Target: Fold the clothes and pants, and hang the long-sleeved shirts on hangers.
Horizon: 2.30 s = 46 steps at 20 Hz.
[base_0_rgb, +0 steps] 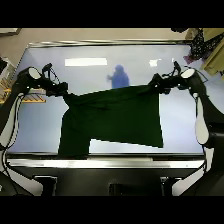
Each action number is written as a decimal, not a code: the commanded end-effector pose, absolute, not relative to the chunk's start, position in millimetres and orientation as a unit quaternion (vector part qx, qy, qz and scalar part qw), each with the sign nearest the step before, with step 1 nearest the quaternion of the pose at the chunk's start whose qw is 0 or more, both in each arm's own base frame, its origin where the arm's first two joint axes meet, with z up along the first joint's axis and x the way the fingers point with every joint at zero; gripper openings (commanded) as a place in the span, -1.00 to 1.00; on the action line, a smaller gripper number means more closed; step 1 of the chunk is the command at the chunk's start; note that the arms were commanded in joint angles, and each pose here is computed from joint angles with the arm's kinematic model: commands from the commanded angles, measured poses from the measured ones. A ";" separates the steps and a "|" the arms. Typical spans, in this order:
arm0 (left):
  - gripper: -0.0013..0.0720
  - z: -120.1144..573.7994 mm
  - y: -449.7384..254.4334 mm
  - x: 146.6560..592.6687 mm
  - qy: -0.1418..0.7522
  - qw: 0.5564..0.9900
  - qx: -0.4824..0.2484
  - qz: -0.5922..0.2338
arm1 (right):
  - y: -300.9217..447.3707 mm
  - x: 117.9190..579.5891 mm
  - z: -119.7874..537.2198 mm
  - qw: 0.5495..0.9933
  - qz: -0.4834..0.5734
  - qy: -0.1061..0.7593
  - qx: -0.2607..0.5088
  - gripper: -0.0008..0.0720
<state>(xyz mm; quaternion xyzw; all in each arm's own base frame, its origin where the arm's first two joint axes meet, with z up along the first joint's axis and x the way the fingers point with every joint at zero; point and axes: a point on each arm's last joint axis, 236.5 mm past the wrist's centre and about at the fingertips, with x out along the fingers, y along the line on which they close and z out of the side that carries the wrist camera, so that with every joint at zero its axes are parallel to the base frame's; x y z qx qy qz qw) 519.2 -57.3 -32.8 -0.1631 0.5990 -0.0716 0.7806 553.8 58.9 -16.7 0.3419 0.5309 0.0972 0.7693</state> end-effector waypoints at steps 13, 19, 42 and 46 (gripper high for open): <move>-0.09 24.4 10.5 398.0 0.589 0.771 -0.237 -0.053 | -10.8 254.6 -47.7 0.666 0.054 0.665 0.332 0.21; -0.09 18.8 4.3 387.2 0.595 0.763 -0.245 -0.057 | 0.8 218.1 -81.4 0.645 0.033 0.685 0.336 0.21; -0.09 -36.1 -15.6 399.9 0.620 0.732 -0.251 -0.132 | 48.4 239.0 -94.4 0.652 0.065 0.602 0.457 -0.89; -0.09 -56.9 -15.4 397.4 0.633 0.722 -0.238 -0.149 | 52.0 238.2 -91.0 0.646 0.071 0.603 0.463 -0.89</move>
